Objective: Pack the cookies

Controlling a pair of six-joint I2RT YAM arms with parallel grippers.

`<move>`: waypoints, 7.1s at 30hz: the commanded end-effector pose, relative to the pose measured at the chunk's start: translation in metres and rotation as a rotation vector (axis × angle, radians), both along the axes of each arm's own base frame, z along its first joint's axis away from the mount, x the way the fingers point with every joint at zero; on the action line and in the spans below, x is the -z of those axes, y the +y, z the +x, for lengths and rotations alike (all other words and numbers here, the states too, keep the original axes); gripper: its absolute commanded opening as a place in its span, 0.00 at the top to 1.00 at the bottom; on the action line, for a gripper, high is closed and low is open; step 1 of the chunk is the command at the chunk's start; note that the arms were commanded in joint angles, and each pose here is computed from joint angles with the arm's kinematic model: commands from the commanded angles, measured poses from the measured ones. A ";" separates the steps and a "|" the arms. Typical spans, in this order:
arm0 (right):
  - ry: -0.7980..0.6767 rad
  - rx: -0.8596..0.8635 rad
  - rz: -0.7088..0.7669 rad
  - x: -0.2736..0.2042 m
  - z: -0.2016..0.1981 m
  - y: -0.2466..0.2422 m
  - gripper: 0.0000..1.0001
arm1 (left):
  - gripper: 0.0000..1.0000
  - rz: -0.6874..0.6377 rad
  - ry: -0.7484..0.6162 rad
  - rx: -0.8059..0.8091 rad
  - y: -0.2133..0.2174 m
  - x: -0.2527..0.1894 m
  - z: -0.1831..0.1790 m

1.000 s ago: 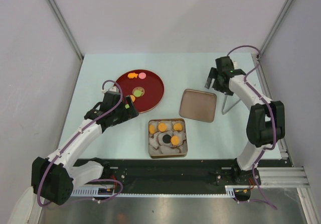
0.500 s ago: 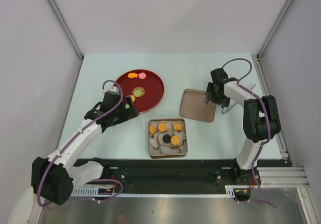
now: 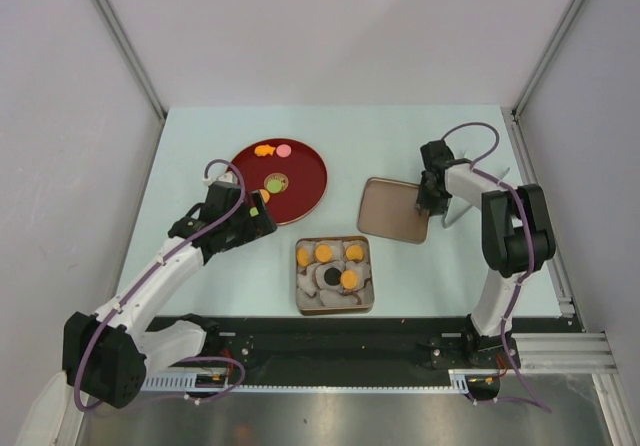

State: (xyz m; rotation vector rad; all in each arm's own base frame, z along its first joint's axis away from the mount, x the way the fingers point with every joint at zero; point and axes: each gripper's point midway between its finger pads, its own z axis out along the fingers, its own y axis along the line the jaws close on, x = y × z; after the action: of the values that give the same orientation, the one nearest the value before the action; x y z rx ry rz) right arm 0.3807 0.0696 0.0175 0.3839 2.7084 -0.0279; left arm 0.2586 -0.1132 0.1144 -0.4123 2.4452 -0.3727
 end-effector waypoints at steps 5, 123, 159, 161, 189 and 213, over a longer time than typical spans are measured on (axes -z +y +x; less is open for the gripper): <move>0.003 0.023 -0.006 -0.001 -0.012 -0.010 0.89 | 0.00 0.009 -0.001 0.015 -0.001 0.001 0.000; -0.549 -0.283 0.858 -0.297 -0.094 0.137 0.00 | 0.99 1.178 -1.187 0.187 -0.121 -0.240 0.010; -0.425 -0.400 0.912 -0.259 -0.071 0.168 0.77 | 0.75 1.348 -1.380 0.394 -0.191 -0.215 -0.044; -0.444 -0.387 0.896 -0.262 -0.070 0.163 0.82 | 0.69 1.336 -1.377 0.386 -0.189 -0.216 -0.044; -0.617 -0.309 0.918 -0.311 -0.066 0.106 1.00 | 0.00 0.908 -1.058 -0.021 -0.039 -0.235 -0.032; -0.614 -0.497 1.024 -0.330 -0.086 0.134 1.00 | 0.00 0.711 -0.884 -0.253 0.002 -0.220 -0.023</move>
State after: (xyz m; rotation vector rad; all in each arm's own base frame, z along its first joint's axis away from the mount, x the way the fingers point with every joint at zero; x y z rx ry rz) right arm 0.3072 0.1873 0.3137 0.1135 2.0414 1.2782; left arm 0.2415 -0.1367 0.3073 0.3389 1.4746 0.7428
